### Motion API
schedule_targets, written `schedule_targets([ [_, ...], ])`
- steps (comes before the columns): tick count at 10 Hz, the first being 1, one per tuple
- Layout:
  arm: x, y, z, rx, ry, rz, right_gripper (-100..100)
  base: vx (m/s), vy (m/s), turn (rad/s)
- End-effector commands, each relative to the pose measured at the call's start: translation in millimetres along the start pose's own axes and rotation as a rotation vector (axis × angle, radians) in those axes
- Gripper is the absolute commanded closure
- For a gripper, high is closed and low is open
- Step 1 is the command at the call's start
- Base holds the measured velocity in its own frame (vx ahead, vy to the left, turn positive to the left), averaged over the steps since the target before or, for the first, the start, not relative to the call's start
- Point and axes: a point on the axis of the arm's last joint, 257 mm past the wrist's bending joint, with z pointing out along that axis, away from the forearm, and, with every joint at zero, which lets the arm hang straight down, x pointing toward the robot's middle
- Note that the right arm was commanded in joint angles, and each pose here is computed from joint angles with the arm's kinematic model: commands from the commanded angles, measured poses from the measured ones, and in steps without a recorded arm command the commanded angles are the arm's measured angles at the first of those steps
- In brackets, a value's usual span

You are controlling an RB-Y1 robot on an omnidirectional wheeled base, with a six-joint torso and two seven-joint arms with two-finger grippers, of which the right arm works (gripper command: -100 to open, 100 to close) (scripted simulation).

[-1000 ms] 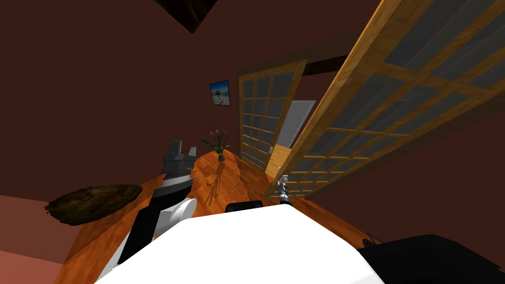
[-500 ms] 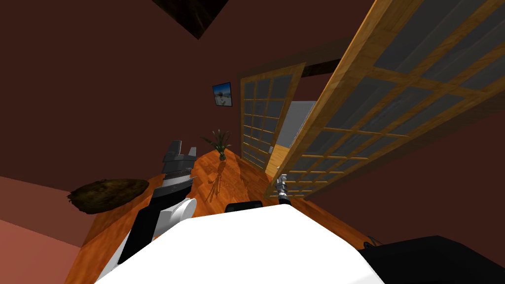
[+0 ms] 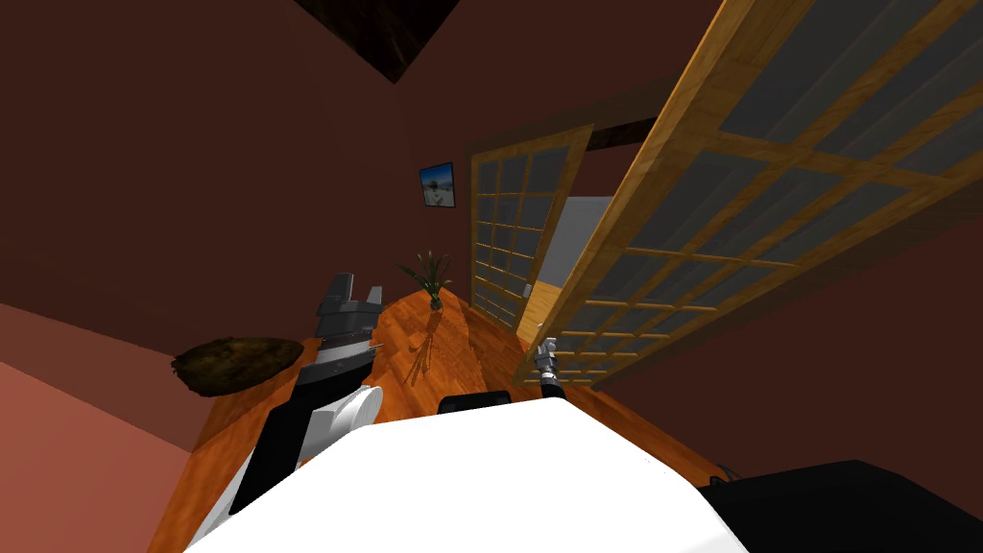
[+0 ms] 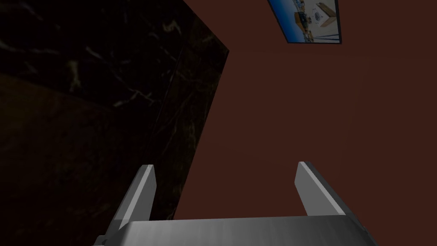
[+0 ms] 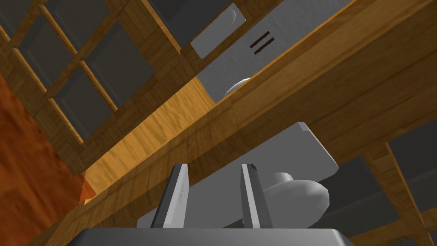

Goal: Pull the door open

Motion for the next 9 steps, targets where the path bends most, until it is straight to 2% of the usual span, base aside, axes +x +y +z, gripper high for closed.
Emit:
schedule_targets([
  [1, -10.9, 14.4, 1.1, -0.021, -0.011, 0.020, -100, -0.047, -0.038, 0.025],
  [3, -3.4, 12.8, 5.1, -0.021, 0.003, 0.103, -100, -0.076, -0.037, 0.082],
  [6, 0.3, 11.9, 7.0, -0.021, 0.010, 0.165, -100, -0.057, -0.033, 0.043],
  [9, 11.1, 9.4, 12.3, -0.018, 0.030, 0.292, -100, -0.088, -0.030, 0.083],
])
